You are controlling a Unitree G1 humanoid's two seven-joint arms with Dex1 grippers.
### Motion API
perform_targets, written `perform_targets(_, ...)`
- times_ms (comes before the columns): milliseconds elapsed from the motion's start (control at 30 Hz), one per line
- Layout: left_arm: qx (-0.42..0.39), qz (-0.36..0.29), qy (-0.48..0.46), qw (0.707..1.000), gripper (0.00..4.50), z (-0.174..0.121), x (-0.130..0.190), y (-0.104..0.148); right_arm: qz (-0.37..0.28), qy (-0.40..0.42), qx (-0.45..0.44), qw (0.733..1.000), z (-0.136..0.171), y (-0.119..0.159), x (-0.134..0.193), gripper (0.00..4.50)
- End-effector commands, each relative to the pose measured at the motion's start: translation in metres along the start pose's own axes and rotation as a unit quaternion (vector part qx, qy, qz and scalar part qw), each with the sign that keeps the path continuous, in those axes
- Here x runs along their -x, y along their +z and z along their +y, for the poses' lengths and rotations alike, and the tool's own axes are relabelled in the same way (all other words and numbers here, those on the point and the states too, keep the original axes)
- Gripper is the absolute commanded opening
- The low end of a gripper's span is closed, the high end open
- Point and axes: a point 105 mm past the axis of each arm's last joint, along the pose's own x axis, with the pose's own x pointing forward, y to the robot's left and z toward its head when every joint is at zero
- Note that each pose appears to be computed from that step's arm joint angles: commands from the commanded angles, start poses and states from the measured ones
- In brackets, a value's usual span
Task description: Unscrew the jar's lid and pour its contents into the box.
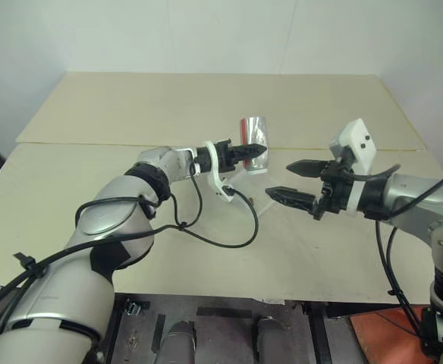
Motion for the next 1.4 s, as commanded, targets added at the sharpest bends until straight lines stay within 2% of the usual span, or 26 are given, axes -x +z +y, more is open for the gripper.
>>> perform_targets(33, 0.091, 0.075, 0.02, 0.993, 1.88, 0.01, 0.004, -0.025, -0.021, -0.005, 0.018, 1.0, 0.003, 0.01, 0.007, 4.47)
perform_targets(167, 0.263, 0.16, 0.041, 0.951, 1.88, 0.008, 0.023, -0.045, -0.025, -0.01, 0.021, 0.999, 0.003, 0.008, 0.008, 4.47)
perform_targets(267, 0.481, 0.244, 0.088, 0.838, 1.88, 0.0, 0.045, -0.065, -0.035, -0.013, 0.026, 0.999, 0.002, 0.007, 0.008, 4.47)
perform_targets(300, 0.532, 0.261, 0.099, 0.799, 1.88, -0.004, 0.051, -0.07, -0.037, -0.013, 0.028, 0.999, 0.002, 0.007, 0.008, 4.47)
perform_targets(333, 0.561, 0.266, 0.103, 0.777, 1.88, -0.006, 0.055, -0.072, -0.039, -0.013, 0.029, 0.999, 0.002, 0.007, 0.008, 4.47)
perform_targets(400, 0.652, 0.29, 0.13, 0.689, 1.88, -0.015, 0.071, -0.079, -0.05, -0.01, 0.035, 0.998, 0.003, 0.008, 0.007, 4.47)
perform_targets(433, 0.684, 0.294, 0.138, 0.654, 1.88, -0.018, 0.076, -0.08, -0.054, -0.009, 0.037, 0.998, 0.003, 0.009, 0.007, 4.47)
perform_targets(467, 0.723, 0.306, 0.143, 0.603, 1.88, -0.025, 0.085, -0.079, -0.058, -0.008, 0.041, 0.997, 0.003, 0.01, 0.006, 4.47)
perform_targets(500, 0.747, 0.311, 0.147, 0.569, 1.88, -0.029, 0.092, -0.078, -0.061, -0.007, 0.044, 0.997, 0.003, 0.011, 0.006, 4.47)
perform_targets(567, 0.799, 0.324, 0.158, 0.482, 1.88, -0.036, 0.106, -0.072, -0.065, -0.008, 0.052, 0.996, 0.003, 0.012, 0.006, 4.47)
perform_targets(633, 0.831, 0.334, 0.164, 0.413, 1.88, -0.041, 0.118, -0.065, -0.065, -0.009, 0.056, 0.996, 0.001, 0.012, 0.007, 4.47)
perform_targets(700, 0.853, 0.333, 0.164, 0.367, 1.88, -0.045, 0.126, -0.055, -0.063, -0.009, 0.058, 0.996, 0.0, 0.012, 0.007, 4.47)
perform_targets(767, 0.86, 0.336, 0.169, 0.343, 1.88, -0.049, 0.133, -0.045, -0.059, -0.011, 0.06, 0.996, -0.001, 0.011, 0.007, 4.47)
perform_targets(867, 0.863, 0.334, 0.172, 0.337, 1.88, -0.052, 0.136, -0.031, -0.056, -0.011, 0.061, 0.996, -0.002, 0.01, 0.007, 4.47)
perform_targets(1100, 0.861, 0.33, 0.179, 0.343, 1.88, -0.058, 0.134, -0.01, -0.048, -0.008, 0.066, 0.997, -0.001, 0.008, 0.007, 4.47)
perform_targets(1367, 0.859, 0.336, 0.146, 0.358, 1.88, -0.071, 0.137, 0.017, -0.032, -0.002, 0.073, 0.997, 0.0, 0.002, 0.006, 4.47)
perform_targets(1400, 0.86, 0.337, 0.144, 0.356, 2.23, -0.072, 0.138, 0.018, -0.032, -0.001, 0.074, 0.997, 0.001, 0.001, 0.006, 4.49)
